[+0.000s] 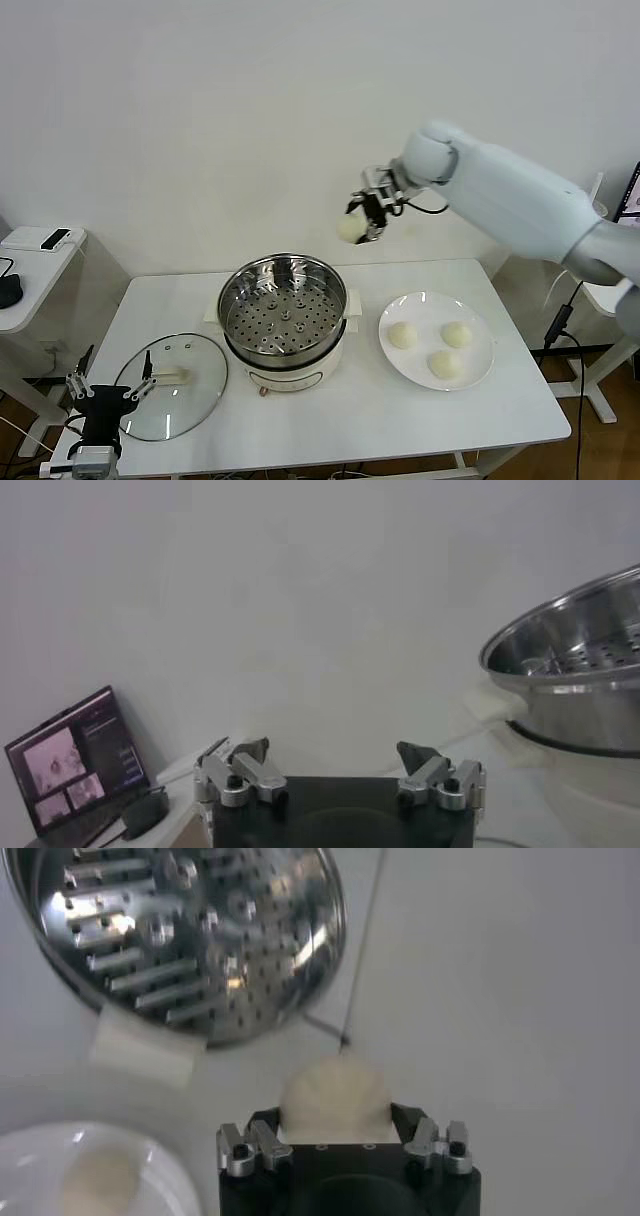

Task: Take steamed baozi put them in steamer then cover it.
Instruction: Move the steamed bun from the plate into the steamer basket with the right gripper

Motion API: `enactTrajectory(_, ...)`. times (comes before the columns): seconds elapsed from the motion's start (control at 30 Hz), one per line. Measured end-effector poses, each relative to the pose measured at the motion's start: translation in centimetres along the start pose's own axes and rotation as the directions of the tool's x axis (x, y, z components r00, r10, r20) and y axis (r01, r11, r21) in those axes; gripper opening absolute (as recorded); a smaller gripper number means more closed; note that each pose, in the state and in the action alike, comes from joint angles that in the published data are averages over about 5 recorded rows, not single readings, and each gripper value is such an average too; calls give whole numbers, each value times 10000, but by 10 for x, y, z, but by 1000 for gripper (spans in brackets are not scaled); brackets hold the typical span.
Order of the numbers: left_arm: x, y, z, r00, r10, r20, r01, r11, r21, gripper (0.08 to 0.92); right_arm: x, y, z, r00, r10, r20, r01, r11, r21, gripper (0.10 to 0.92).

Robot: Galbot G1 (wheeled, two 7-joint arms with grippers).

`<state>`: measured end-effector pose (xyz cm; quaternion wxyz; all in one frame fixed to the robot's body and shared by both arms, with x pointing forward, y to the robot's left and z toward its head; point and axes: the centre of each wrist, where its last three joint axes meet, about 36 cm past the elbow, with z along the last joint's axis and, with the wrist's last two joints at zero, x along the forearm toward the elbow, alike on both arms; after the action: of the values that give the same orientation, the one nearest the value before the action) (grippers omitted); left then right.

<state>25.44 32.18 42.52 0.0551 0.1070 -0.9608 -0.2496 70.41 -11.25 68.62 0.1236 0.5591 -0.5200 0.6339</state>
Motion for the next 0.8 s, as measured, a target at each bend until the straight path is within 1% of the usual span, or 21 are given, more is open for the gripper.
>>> enactTrajectory(0.17,0,5,-1,9999,-114,23,114,9999,-96,823,-27,-2,-25,9996,-267,116,247,9887,1480,696)
enactTrajectory(0.33,3,9,0,9997,-228,-17,227,9996,-159,823,-52,0,-42,9988,-468,136,408,9560,2906,696)
enactTrajectory(0.57,8,14,-2,9990,-445,-44,444,9988,-195,823,-86,4,-57,9984,-555,98,444,8809,4712,702)
enactTrajectory(0.8,13,18,0,9980,-625,-117,622,9977,-261,823,-115,4,-66,9982,-595,86,422,7953,6047,703)
